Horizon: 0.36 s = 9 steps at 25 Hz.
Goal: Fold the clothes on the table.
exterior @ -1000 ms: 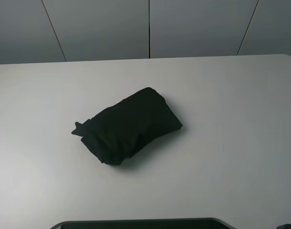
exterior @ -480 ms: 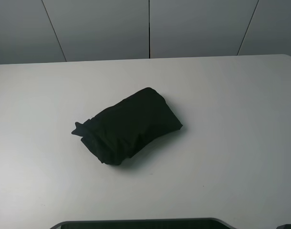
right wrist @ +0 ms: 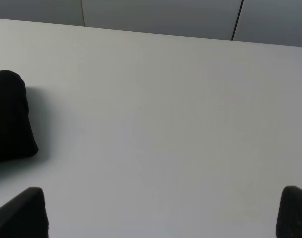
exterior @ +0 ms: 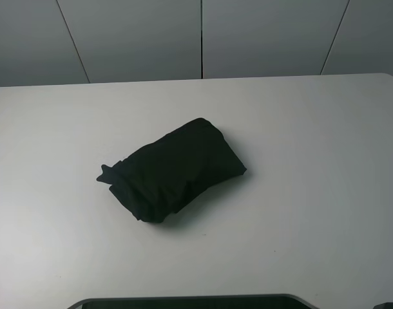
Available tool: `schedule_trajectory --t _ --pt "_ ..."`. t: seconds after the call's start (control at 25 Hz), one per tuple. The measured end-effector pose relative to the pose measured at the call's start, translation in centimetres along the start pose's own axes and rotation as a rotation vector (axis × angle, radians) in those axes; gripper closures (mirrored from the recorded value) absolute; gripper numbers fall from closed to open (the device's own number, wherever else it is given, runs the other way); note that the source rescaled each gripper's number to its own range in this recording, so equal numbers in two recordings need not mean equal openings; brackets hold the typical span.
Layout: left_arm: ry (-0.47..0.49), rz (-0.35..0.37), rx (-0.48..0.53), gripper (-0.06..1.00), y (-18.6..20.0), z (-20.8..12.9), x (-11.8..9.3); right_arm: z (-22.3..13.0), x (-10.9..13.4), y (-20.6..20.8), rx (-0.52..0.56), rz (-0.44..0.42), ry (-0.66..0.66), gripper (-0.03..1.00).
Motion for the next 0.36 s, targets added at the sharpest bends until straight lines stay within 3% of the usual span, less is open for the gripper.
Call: schedule_trajectory --t 0.36 --pt "0.000 0.000 0.000 0.00 0.00 0.00 0.00 0.00 0.00 0.00 0.000 0.000 0.000 -0.03"
Point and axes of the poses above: a point on each arm's last joint axis where the gripper is mounted, y pointing back along that axis away from the gripper, x along the wrist's bending axis when the last joint is at zero, z = x × y, the point moved 3 cm from there along -y, pointing out along that axis toward the gripper, and after that the axes turned 2 degrees about -y, right-handed, at the moved point
